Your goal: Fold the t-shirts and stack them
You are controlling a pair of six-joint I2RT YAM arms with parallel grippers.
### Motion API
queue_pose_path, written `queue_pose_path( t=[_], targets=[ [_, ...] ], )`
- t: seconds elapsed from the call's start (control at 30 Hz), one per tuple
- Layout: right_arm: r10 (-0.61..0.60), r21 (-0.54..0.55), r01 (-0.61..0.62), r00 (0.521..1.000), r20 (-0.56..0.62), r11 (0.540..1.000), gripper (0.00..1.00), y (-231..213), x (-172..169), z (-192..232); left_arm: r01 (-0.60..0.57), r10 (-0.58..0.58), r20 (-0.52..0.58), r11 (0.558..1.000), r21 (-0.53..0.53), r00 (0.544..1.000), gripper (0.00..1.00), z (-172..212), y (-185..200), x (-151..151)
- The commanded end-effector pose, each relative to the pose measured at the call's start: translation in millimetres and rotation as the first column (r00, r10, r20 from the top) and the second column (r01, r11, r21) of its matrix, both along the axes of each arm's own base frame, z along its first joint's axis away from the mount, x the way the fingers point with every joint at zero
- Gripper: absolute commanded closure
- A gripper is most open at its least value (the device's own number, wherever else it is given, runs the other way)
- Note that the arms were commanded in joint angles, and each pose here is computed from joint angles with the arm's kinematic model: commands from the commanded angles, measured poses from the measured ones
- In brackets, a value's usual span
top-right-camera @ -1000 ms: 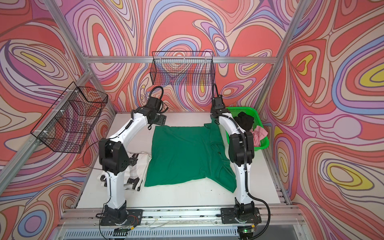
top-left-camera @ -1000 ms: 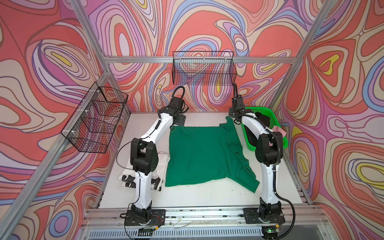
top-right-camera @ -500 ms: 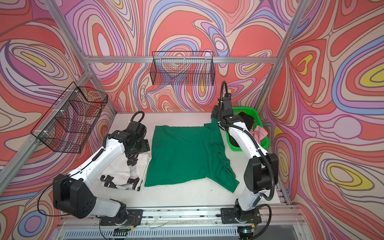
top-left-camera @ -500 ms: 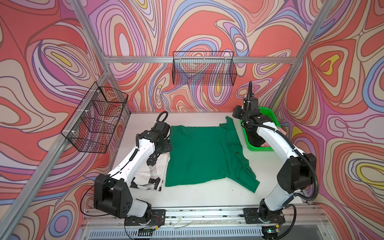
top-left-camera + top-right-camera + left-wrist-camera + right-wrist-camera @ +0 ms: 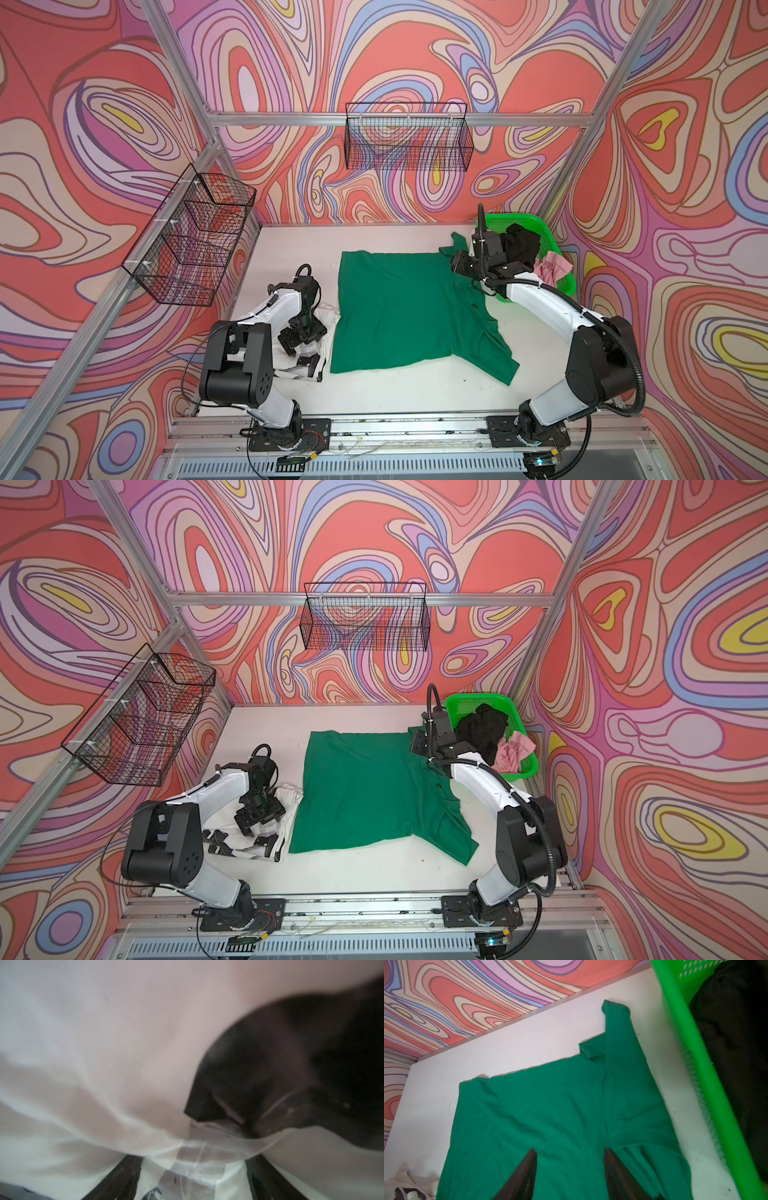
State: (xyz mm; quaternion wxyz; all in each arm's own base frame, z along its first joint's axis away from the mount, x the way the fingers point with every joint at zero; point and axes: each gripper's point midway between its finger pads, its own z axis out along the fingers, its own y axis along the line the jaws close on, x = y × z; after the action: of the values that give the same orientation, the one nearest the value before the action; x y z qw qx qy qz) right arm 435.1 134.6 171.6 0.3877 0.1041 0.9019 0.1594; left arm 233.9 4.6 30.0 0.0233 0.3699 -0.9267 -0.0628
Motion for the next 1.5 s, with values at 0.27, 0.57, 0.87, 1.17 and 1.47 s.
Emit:
queue_pose_path(
  t=[0.27,0.57,0.87,1.17,1.47],
  targets=[
    [0.011,0.066,-0.012,1.0,0.013,0.998,0.46,8.6,-10.3,-9.3,0.029,-0.005,-0.126,0.982,0.189,0.992,0.19,-5.2,70.6,28.5],
    [0.005,0.05,-0.005,1.0,-0.003,0.999,0.46,3.7,-18.6,-13.2,0.046,-0.031,-0.114,0.99,0.134,0.993,0.17,-2.8,79.5,62.3],
    [-0.018,-0.004,0.018,1.0,-0.009,1.0,0.45,-12.3,-39.9,-4.4,0.065,-0.095,0.209,0.987,0.149,0.973,0.13,96.1,31.4,59.6],
    [-0.048,-0.067,0.047,0.999,-0.017,0.997,0.45,-29.6,-58.8,0.6,0.37,-0.373,0.242,0.927,0.057,0.896,0.09,89.5,-143.7,116.1],
    [-0.06,-0.108,0.056,0.998,-0.032,0.993,0.45,-37.0,-64.7,1.4,0.436,-0.44,0.09,0.898,0.056,0.894,0.1,14.9,-186.6,134.8]
  ],
)
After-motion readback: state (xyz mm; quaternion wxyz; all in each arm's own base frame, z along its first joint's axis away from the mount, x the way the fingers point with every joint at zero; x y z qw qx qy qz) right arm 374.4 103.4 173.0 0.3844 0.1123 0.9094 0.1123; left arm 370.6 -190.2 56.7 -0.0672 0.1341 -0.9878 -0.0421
